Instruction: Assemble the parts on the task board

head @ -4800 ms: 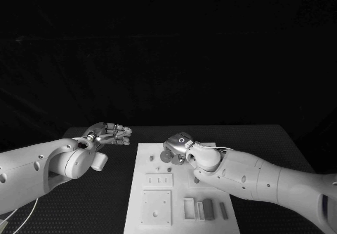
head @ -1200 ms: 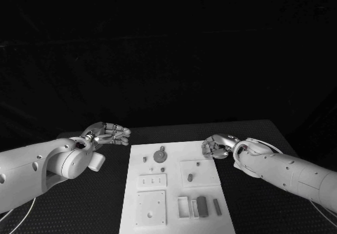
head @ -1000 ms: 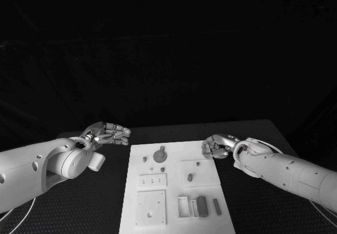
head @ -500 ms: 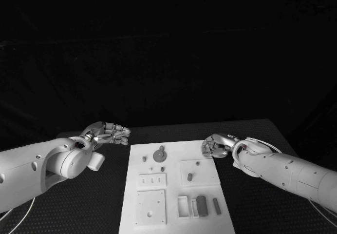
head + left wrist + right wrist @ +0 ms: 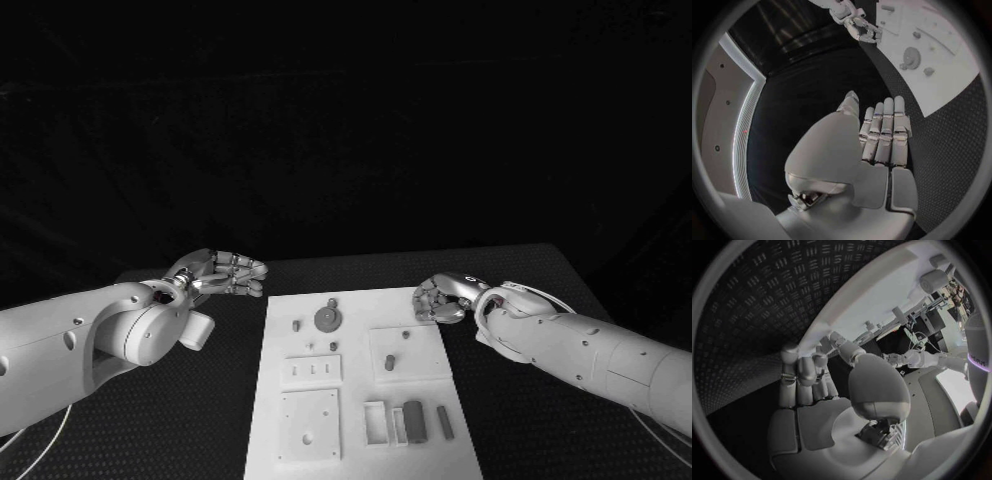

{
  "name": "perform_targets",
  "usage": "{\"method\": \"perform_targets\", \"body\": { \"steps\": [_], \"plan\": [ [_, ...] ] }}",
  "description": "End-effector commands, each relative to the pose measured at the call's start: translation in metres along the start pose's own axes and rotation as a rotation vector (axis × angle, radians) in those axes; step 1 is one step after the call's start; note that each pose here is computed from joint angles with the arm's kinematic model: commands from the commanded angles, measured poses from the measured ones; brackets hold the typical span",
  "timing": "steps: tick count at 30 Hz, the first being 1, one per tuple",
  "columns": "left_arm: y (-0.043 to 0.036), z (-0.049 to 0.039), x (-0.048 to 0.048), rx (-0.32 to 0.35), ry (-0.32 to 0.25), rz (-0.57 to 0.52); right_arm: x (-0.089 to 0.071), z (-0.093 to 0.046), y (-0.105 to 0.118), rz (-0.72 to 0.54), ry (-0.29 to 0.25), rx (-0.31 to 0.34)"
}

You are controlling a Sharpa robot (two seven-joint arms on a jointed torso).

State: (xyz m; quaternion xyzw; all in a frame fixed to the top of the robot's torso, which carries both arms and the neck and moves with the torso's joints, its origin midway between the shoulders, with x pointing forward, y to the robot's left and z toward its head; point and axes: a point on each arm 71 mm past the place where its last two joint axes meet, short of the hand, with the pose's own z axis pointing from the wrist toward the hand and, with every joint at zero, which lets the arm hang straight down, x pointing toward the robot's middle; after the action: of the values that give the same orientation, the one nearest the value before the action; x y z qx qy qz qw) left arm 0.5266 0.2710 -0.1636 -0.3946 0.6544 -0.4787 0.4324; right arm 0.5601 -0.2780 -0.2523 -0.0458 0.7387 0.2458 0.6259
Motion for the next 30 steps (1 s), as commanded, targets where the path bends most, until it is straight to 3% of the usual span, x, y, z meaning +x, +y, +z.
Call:
{"method": "perform_targets", "body": {
  "steps": [1,16,30],
  "plan": [
    [-0.0014,0.0001,0.0022,0.009,0.018,0.0,0.0017,-0.0001,-0.0001,-0.007,0.006,0.003],
    [-0.0012,-0.0002,0.0015,0.008,0.014,0.003,0.0011,-0.0005,-0.0008,-0.014,-0.003,0.009],
    [-0.0006,-0.0003,0.0028,-0.003,0.021,0.027,-0.0014,0.0005,0.005,-0.021,-0.052,-0.006]
  ]
}}
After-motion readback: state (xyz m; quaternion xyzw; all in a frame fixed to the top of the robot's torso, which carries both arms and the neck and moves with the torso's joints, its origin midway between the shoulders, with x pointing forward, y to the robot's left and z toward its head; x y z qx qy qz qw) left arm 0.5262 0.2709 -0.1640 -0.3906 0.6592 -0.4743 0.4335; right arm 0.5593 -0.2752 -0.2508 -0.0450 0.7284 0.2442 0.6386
